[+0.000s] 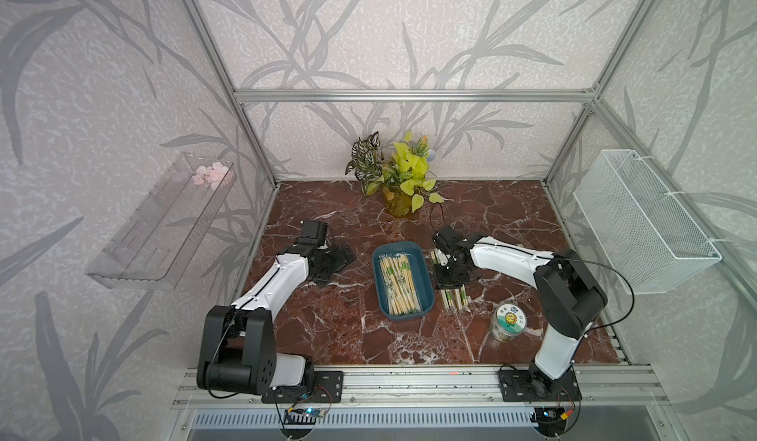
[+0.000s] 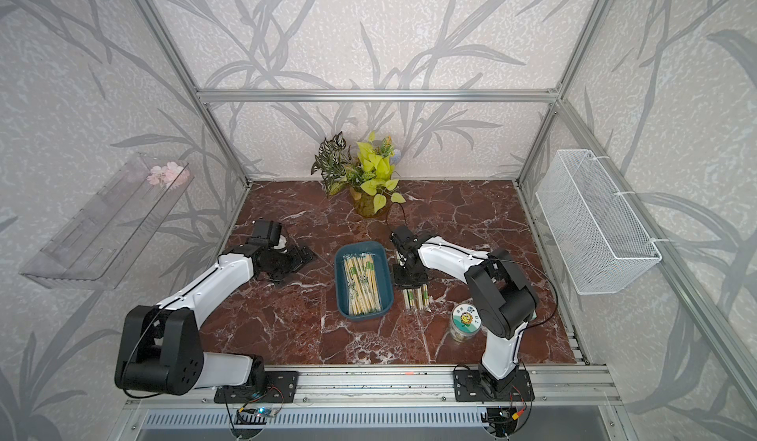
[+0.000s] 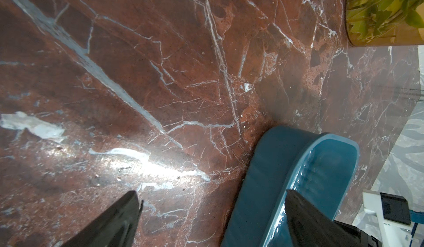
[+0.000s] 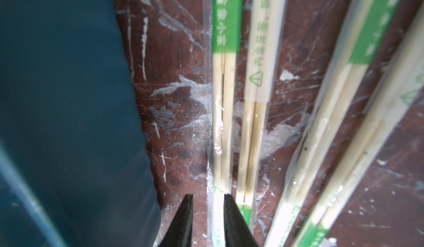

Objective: Take the paired disposable chopsticks out of the storage box
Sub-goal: Place the paired disposable chopsticks at the center of the board, then pick up the paired disposable chopsticks from the storage box, then place the paired disposable chopsticks at the center of the board.

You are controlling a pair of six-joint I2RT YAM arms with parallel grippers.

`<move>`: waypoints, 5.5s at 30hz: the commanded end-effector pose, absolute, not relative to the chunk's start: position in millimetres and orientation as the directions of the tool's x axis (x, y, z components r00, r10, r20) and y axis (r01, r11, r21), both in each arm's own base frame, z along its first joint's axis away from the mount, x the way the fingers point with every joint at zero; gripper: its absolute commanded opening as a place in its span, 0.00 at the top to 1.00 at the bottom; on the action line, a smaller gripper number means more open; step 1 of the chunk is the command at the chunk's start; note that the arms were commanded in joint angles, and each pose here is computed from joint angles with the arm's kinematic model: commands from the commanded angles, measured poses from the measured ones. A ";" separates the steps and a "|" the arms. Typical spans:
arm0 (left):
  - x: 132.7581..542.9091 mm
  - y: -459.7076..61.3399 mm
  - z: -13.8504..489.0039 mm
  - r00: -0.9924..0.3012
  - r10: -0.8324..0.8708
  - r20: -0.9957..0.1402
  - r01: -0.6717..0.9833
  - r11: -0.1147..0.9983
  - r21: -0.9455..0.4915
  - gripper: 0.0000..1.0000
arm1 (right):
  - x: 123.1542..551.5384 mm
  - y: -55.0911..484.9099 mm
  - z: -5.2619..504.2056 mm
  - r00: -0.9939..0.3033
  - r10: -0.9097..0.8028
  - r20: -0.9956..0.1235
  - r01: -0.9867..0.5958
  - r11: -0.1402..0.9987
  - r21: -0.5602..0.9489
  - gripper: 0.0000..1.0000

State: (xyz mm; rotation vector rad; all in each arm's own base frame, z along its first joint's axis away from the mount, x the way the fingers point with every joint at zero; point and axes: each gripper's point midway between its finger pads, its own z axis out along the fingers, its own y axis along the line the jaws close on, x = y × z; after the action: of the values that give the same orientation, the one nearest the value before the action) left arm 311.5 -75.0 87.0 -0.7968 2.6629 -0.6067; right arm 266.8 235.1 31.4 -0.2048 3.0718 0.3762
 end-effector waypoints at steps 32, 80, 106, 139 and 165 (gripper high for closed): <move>319.7 -74.8 94.1 -0.802 -0.573 -0.169 -0.440 0.758 -0.482 0.01 | 283.1 336.7 115.3 -0.921 -0.303 -0.244 -0.366 0.887 0.280 0.71; 315.9 -74.9 91.7 -0.806 -0.568 -0.166 -0.437 0.761 -0.480 0.01 | 265.9 367.7 35.4 -0.914 -0.398 -0.076 -0.404 0.883 0.239 0.87; 316.9 -74.5 91.2 -0.804 -0.571 -0.165 -0.439 0.758 -0.482 0.01 | 294.0 343.0 98.3 -0.955 -0.233 -0.182 -0.283 0.898 0.338 0.95; 320.4 -76.0 93.0 -0.806 -0.569 -0.162 -0.437 0.758 -0.485 0.01 | 300.9 251.3 67.6 -0.984 -0.108 -0.143 -0.144 0.951 0.275 0.95; 320.6 -75.7 93.1 -0.804 -0.571 -0.162 -0.440 0.757 -0.483 0.01 | 291.1 253.1 58.9 -0.985 -0.121 -0.124 -0.149 0.958 0.245 0.71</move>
State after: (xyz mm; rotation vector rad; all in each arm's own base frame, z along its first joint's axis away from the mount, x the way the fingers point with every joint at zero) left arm 315.6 -76.5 88.6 -0.7934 2.6625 -0.6182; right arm 284.4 250.0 33.3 -0.2070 3.0559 0.3615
